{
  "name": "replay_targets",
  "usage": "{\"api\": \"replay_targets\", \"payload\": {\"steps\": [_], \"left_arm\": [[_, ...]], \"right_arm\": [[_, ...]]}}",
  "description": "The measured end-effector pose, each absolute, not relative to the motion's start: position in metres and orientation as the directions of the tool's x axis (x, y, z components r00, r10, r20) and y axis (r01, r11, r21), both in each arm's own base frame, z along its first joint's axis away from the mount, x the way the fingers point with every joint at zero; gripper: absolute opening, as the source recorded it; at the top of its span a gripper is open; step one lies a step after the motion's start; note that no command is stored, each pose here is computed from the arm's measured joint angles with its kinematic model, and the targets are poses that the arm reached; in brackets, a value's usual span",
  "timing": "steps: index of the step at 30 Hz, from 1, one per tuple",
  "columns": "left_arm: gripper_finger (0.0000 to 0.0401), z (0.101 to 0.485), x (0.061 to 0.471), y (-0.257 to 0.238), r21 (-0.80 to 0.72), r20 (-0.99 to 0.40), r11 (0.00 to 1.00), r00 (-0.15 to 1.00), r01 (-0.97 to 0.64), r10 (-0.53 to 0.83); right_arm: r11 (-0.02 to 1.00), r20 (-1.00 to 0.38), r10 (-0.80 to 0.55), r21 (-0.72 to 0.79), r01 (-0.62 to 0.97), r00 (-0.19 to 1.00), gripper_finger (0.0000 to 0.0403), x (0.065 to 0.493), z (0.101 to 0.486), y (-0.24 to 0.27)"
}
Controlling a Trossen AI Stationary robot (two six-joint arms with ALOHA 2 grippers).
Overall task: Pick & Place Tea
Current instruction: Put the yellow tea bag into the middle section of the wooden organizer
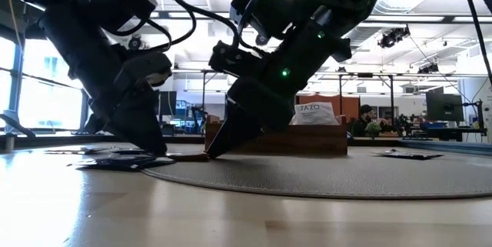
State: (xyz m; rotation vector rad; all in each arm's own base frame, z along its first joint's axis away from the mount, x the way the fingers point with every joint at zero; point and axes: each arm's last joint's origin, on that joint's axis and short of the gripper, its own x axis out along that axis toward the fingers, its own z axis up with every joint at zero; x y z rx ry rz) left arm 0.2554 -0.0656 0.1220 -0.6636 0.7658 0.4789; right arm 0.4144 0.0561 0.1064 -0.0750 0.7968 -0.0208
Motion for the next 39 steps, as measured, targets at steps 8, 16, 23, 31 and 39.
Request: {"api": "replay_targets", "payload": {"steps": [8,16,23,31,39], "left_arm": [[0.0004,0.129,0.262,-0.067,-0.318,-0.748,0.764,0.644,-0.562,0.163],[0.0001,0.183,0.285,-0.071,0.0,-0.776,0.894,0.564,-0.449,0.283],[0.0,0.253,0.313,-0.058,0.199,-0.724,0.917,0.579,-0.347,0.376],[0.0,0.285,0.343,-0.006,0.253,-0.702,0.942,0.628,-0.221,0.335],[0.0,0.264,0.377,0.038,0.277,-0.671,0.955,0.691,-0.103,0.269]], "right_arm": [[0.997,-0.718,-0.046,-0.076,-0.013,0.695,0.0,0.413,0.109,0.057],[0.974,-0.806,-0.211,-0.223,0.047,0.553,0.0,0.381,0.149,0.059],[0.989,-0.946,-0.132,-0.105,0.106,0.295,0.0001,0.323,0.197,0.061],[0.91,-0.894,-0.334,-0.222,0.35,0.299,0.0001,0.275,0.226,0.064],[0.914,-0.905,-0.313,-0.205,0.351,0.287,0.0001,0.212,0.205,0.067]]}}
